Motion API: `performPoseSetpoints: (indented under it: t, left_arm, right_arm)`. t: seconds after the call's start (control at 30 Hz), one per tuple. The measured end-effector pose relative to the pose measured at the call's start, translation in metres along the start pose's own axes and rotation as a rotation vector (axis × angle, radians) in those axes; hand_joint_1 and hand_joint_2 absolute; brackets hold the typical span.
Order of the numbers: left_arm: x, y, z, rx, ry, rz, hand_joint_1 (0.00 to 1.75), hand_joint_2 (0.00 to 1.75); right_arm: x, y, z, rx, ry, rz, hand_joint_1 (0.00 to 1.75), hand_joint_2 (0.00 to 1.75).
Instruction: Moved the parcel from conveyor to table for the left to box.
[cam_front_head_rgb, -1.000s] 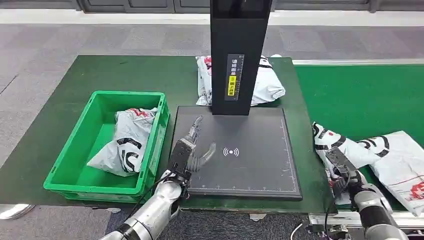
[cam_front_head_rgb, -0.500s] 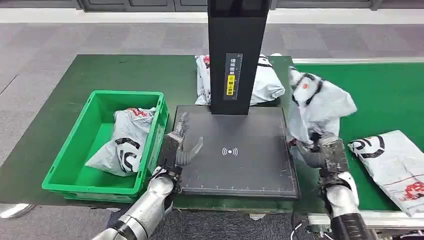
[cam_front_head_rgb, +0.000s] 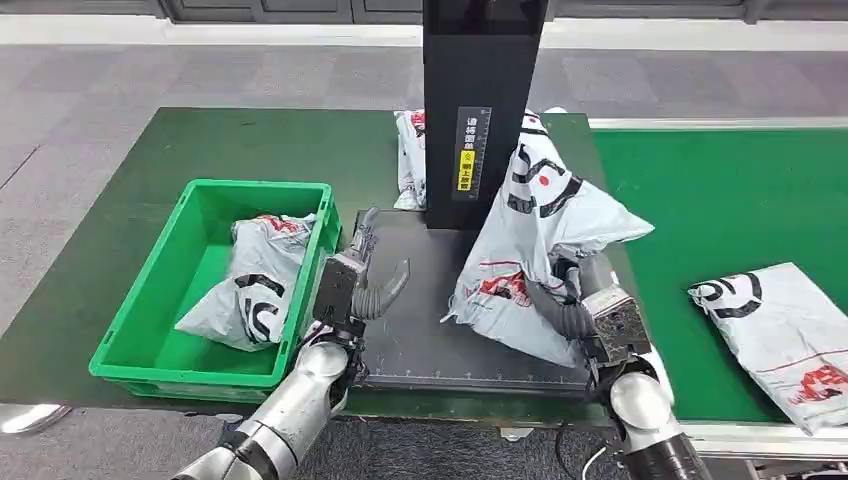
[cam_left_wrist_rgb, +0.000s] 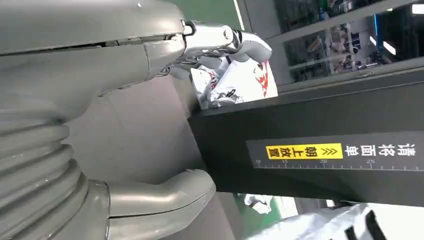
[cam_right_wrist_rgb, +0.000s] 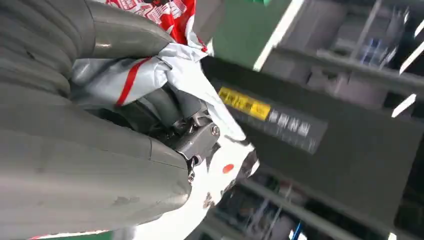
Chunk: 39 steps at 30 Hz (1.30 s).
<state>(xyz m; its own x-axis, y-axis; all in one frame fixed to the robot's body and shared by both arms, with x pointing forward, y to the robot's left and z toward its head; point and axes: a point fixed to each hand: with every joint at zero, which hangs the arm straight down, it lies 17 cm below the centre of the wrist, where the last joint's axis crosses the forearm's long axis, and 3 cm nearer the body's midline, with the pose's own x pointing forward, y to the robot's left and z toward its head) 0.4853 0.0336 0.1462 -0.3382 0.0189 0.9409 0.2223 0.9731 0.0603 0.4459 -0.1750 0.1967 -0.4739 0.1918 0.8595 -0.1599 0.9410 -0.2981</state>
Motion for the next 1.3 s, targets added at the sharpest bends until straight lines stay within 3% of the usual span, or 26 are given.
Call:
performPoseSetpoints:
  t: [0.23, 0.27, 0.3, 0.53, 0.57, 0.77, 1.3]
  left_arm:
    - [0.002, 0.000, -0.001, 0.004, -0.006, 0.001, 0.00, 1.75]
    - [0.003, 0.001, -0.002, 0.007, -0.008, -0.003, 0.00, 1.75]
    - [0.003, 0.001, -0.002, 0.008, -0.008, -0.004, 0.00, 1.75]
    - [0.008, 0.000, -0.005, 0.015, -0.025, -0.024, 0.00, 1.75]
    - [0.009, 0.000, -0.005, 0.016, -0.027, -0.026, 0.00, 1.75]
    - [0.013, 0.003, -0.011, 0.021, -0.034, -0.043, 0.00, 1.75]
    - [0.014, 0.003, -0.013, 0.021, -0.031, -0.071, 0.00, 1.75]
  right_arm:
    - [0.008, 0.008, -0.009, 0.022, -0.014, -0.019, 1.75, 1.75]
    - [0.008, 0.011, -0.010, 0.035, -0.008, -0.027, 0.65, 1.75]
    - [0.006, 0.016, -0.012, 0.052, 0.001, -0.031, 0.00, 1.75]
    - [-0.045, 0.078, -0.002, 0.285, 0.146, 0.030, 0.00, 1.75]
    - [-0.054, 0.088, 0.003, 0.326, 0.167, 0.043, 0.00, 0.00]
    - [-0.088, 0.133, 0.031, 0.480, 0.256, 0.087, 0.00, 0.00]
    - [-0.093, 0.121, 0.027, 0.343, 0.246, 0.175, 0.00, 0.00]
